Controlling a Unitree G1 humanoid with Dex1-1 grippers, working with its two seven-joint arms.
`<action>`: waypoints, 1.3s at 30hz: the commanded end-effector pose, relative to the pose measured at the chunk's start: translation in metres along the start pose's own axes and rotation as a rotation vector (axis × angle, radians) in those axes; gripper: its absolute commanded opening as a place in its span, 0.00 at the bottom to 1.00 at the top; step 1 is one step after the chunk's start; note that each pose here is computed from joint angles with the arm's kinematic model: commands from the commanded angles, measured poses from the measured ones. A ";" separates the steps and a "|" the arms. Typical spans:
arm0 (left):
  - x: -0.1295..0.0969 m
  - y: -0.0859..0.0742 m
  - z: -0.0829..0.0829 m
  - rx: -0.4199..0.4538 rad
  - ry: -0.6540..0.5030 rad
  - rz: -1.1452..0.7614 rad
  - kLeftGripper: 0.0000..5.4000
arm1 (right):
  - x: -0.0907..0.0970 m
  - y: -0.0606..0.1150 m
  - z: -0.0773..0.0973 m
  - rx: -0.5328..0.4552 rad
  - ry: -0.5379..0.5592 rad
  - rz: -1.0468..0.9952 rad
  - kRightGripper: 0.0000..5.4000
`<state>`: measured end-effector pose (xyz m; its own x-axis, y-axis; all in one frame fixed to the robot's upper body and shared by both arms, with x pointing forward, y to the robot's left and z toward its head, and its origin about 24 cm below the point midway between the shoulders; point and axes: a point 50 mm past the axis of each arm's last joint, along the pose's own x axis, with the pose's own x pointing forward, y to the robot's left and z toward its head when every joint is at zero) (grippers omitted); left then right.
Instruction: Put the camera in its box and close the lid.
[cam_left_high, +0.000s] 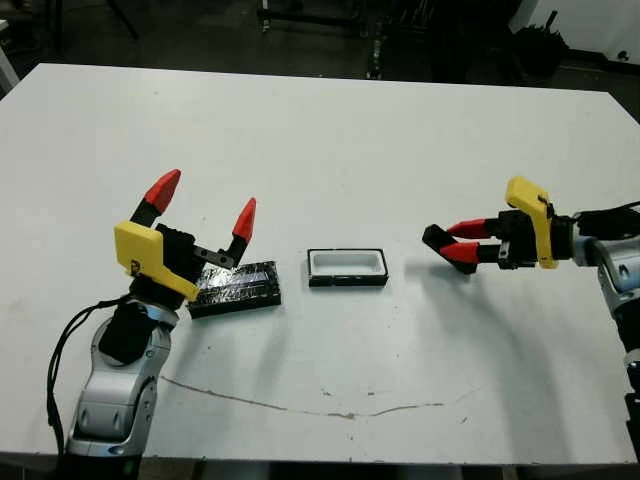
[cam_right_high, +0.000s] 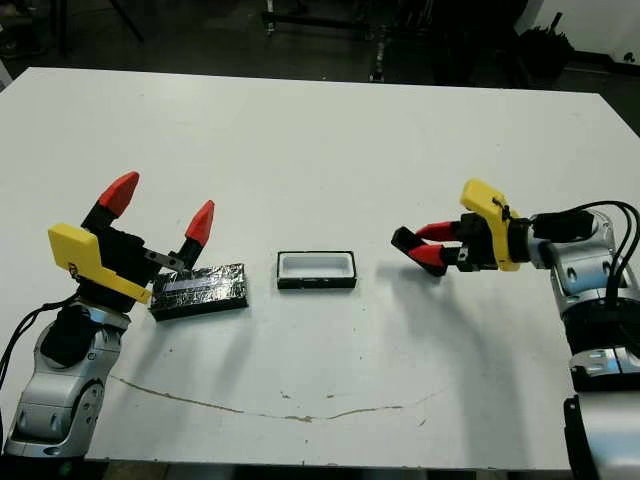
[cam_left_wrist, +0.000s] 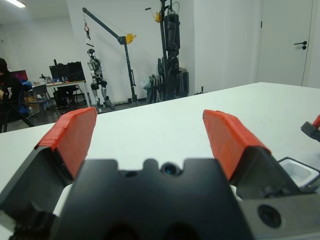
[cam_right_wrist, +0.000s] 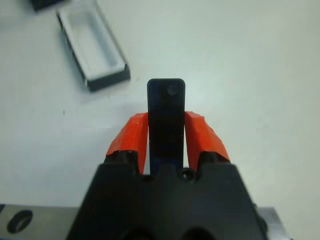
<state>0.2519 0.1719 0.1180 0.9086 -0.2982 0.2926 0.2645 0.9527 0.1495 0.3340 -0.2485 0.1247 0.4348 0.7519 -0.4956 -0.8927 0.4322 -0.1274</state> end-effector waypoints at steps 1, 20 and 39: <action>-0.001 0.000 -0.003 -0.005 0.017 0.001 1.00 | 0.001 -0.004 0.011 0.018 -0.090 0.021 0.31; 0.000 -0.002 -0.002 -0.016 0.023 0.000 1.00 | 0.039 -0.009 0.048 -0.046 -0.175 0.135 0.31; 0.001 -0.003 -0.002 -0.024 0.018 0.000 1.00 | 0.081 0.017 0.084 -0.120 -0.102 0.297 0.31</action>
<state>0.2522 0.1693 0.1172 0.9112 -0.2998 0.2825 0.2727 0.9530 0.1318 0.3640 -0.1446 0.1482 0.1714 0.8884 -0.4259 -0.9852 0.1519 -0.0798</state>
